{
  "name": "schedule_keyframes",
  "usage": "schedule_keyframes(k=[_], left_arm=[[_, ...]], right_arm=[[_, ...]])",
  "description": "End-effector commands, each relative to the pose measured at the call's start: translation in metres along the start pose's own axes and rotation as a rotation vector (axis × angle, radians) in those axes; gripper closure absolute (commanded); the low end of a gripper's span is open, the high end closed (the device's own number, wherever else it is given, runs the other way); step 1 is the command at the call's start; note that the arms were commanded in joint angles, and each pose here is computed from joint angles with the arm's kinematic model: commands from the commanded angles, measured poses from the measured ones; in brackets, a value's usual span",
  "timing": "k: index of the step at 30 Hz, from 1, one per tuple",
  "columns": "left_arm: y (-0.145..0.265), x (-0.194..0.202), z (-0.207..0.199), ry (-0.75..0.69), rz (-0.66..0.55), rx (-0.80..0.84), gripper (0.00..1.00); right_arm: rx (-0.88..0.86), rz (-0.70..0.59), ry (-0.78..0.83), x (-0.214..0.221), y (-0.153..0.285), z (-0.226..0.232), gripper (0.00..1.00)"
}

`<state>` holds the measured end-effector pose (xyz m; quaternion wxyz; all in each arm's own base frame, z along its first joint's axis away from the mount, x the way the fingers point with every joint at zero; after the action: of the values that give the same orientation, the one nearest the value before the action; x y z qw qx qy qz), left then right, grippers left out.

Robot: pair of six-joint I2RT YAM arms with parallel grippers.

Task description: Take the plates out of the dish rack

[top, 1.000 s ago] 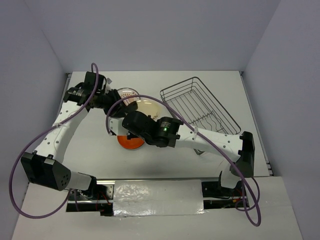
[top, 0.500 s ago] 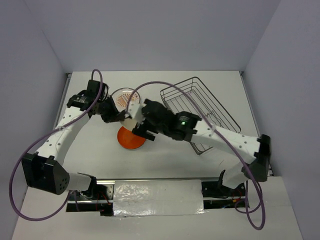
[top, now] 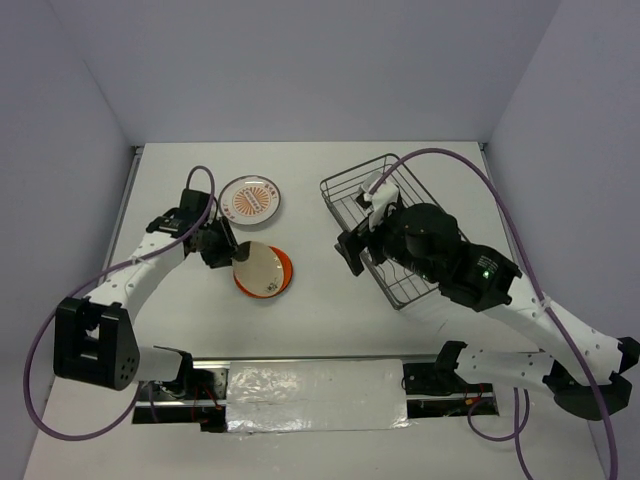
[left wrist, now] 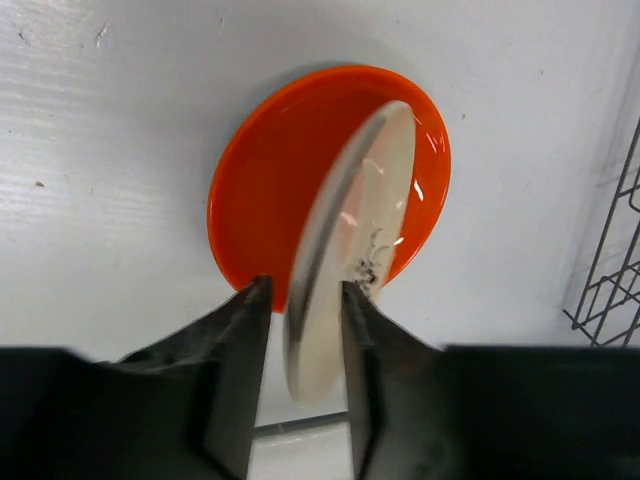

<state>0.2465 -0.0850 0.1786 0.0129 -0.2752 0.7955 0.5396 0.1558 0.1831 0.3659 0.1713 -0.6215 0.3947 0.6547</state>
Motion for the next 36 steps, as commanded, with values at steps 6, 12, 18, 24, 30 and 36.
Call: schedule_keyframes(k=[6,12,18,24,30,36], left_arm=[[-0.005,0.0,0.012,0.025,0.028,-0.111,0.08],[0.008,0.0,0.025,-0.047,0.054,-0.266,0.01],[0.07,-0.02,0.018,-0.125,-0.147,-0.329,0.01],[0.158,-0.04,0.01,-0.12,-0.49,-0.369,0.01],[0.214,-0.026,0.02,-0.015,-0.699,-0.373,0.01],[0.228,-0.008,0.022,0.037,-0.699,-0.311,0.0]], right_arm=[[0.085,0.038,-0.122,0.007,0.026,-0.011,0.0],[0.345,0.24,-0.371,0.014,0.032,-0.043,0.0],[0.413,0.165,-0.495,0.005,0.061,-0.052,0.0],[0.544,0.128,-0.548,0.002,0.109,-0.062,0.0],[0.595,0.084,-0.637,0.019,0.148,-0.061,0.0],[0.633,0.033,-0.683,0.04,0.187,-0.063,0.0]])
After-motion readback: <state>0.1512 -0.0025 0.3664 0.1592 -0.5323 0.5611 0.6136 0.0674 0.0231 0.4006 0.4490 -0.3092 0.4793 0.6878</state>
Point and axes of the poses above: each gripper's point midway between its finger pads, its own y axis back along the fingers, its own z axis along the line the jaws close on, x = y × z, the point moved 8 cm from there along y, back along the fingers, and after that the axes turned 1 degree about -y, right-handed, at the moved point
